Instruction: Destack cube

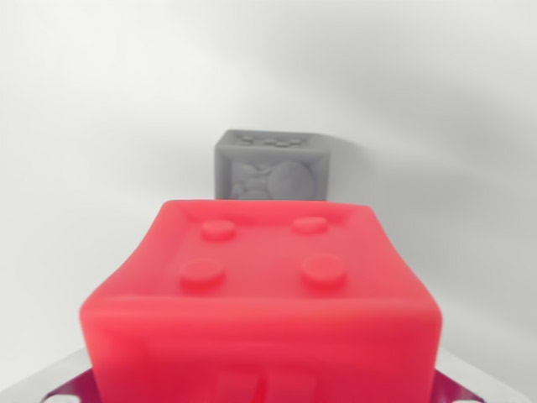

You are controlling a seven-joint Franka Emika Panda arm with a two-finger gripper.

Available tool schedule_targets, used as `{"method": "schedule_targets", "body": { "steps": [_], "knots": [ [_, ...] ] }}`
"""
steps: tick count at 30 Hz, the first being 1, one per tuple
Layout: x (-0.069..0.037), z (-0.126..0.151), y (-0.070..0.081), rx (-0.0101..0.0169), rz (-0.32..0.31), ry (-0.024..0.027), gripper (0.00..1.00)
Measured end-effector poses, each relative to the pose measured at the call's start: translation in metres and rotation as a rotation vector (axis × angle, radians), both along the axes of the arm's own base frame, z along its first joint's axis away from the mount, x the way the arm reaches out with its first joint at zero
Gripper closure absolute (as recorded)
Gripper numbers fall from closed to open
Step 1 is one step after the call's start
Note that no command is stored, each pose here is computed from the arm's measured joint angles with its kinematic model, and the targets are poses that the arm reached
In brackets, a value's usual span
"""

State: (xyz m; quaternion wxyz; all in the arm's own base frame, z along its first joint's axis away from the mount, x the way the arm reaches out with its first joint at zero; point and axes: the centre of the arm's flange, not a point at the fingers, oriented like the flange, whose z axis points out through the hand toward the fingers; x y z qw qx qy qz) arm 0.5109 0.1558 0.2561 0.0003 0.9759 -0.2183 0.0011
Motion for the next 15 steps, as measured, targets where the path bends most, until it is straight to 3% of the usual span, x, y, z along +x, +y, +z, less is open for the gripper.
{"method": "schedule_targets", "body": {
  "steps": [15],
  "knots": [
    [0.000, 0.045, 0.000, -0.0013, 0.000, -0.0015, 1.00]
  ]
}}
